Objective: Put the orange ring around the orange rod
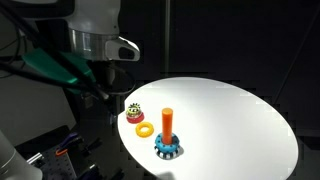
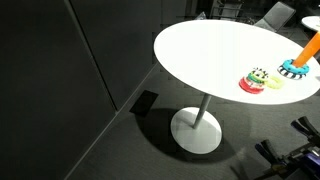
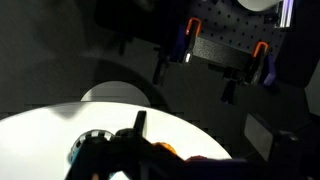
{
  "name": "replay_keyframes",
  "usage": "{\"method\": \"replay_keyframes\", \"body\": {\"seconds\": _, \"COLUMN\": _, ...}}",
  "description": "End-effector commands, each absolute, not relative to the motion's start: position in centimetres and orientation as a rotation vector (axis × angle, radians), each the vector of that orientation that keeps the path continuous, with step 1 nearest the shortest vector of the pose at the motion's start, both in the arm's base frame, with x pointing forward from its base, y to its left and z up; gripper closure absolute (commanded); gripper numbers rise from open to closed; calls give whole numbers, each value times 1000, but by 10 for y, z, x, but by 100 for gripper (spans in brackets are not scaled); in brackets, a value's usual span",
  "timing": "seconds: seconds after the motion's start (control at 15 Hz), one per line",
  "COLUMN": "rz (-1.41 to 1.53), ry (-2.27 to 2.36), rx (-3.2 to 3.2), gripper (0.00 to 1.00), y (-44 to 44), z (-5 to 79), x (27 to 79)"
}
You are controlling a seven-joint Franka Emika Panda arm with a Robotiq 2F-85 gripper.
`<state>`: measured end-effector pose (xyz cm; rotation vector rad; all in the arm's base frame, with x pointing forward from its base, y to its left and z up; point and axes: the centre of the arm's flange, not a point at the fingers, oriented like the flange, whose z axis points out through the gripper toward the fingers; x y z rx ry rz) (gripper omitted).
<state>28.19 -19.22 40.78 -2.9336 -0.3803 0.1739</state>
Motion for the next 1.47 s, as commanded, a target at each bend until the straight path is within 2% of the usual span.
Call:
{"method": "replay_keyframes", "body": {"seconds": 0.0, "rz": 174, "ry": -370, "rx": -2947, "gripper": 0, "y": -193, "z": 406, "x": 289}}
{"method": "replay_keyframes", "body": {"seconds": 0.53, "rz": 122, "ry": -367, "rx": -3006, "gripper": 0, "y": -175, "z": 393, "x": 322}}
{"method": "replay_keyframes", "body": {"seconds": 0.87, "rz": 52, "ry": -209, "rx": -3083, "gripper": 0, "y": -160, "z": 371, "x": 341}}
{"method": "replay_keyframes", "body": {"seconds": 1.4, "rz": 48, "ry": -139, "rx": -3115, "gripper": 0, "y": -152, "z": 353, "x": 350}}
